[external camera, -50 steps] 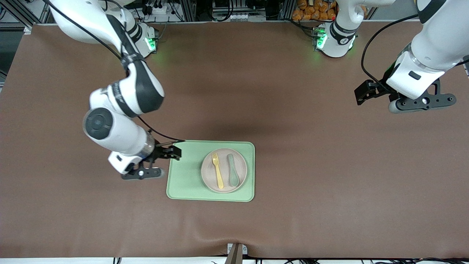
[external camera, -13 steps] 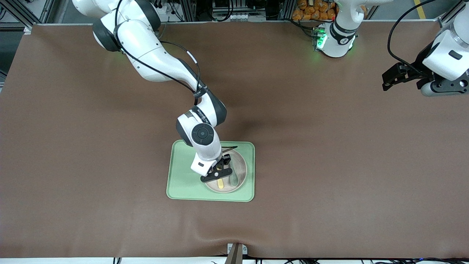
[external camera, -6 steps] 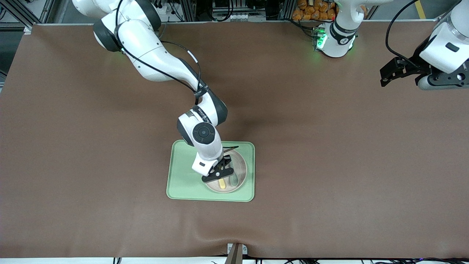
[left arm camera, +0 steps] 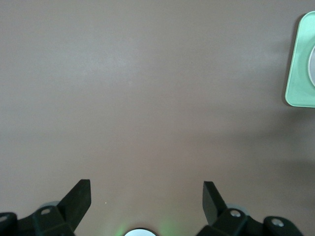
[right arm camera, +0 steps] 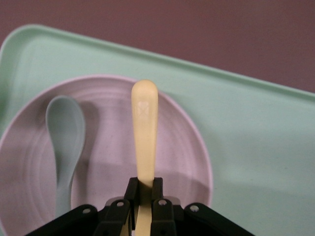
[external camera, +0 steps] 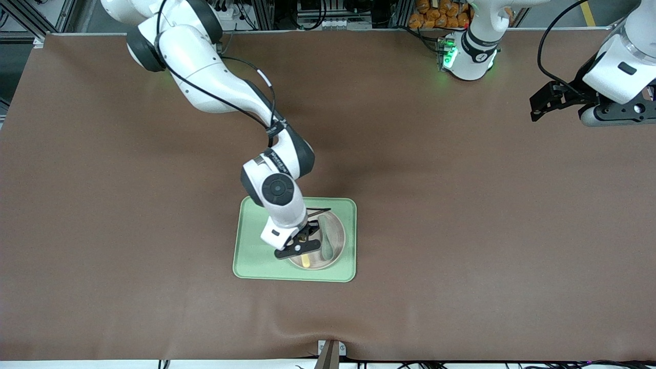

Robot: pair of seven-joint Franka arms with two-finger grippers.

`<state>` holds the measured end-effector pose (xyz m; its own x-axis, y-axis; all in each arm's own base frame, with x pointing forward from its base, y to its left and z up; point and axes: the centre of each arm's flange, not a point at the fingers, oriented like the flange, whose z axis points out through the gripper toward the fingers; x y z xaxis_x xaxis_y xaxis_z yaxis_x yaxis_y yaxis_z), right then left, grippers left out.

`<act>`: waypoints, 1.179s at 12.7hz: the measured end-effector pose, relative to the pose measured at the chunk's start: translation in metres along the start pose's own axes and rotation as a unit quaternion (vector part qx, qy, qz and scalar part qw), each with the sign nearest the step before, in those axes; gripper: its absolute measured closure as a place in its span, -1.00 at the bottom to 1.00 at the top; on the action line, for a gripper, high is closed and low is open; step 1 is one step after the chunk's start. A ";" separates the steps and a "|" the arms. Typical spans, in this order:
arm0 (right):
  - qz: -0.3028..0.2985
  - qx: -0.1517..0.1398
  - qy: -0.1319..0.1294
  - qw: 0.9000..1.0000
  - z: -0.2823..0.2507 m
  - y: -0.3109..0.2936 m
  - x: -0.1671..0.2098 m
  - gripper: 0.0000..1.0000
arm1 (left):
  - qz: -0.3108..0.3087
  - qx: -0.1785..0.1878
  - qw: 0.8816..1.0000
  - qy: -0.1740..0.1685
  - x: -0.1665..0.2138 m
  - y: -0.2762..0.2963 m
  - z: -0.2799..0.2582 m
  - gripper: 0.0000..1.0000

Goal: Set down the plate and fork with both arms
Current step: 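Carry the fork with the right gripper beside the plate on the placemat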

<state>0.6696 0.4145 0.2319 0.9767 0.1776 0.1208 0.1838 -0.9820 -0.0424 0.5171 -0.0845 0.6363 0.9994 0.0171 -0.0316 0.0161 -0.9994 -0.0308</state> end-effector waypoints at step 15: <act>0.067 0.006 -0.045 0.997 0.024 0.117 -0.017 0.72 | -0.002 -0.001 1.000 0.005 0.004 -0.002 0.004 -1.00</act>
<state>0.6775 0.2979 0.2015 0.9984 0.0507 0.0244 0.0522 -0.9966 -0.0640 0.5206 -0.0826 0.6327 0.9996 0.0206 -0.0214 0.0200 -0.9994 -0.0287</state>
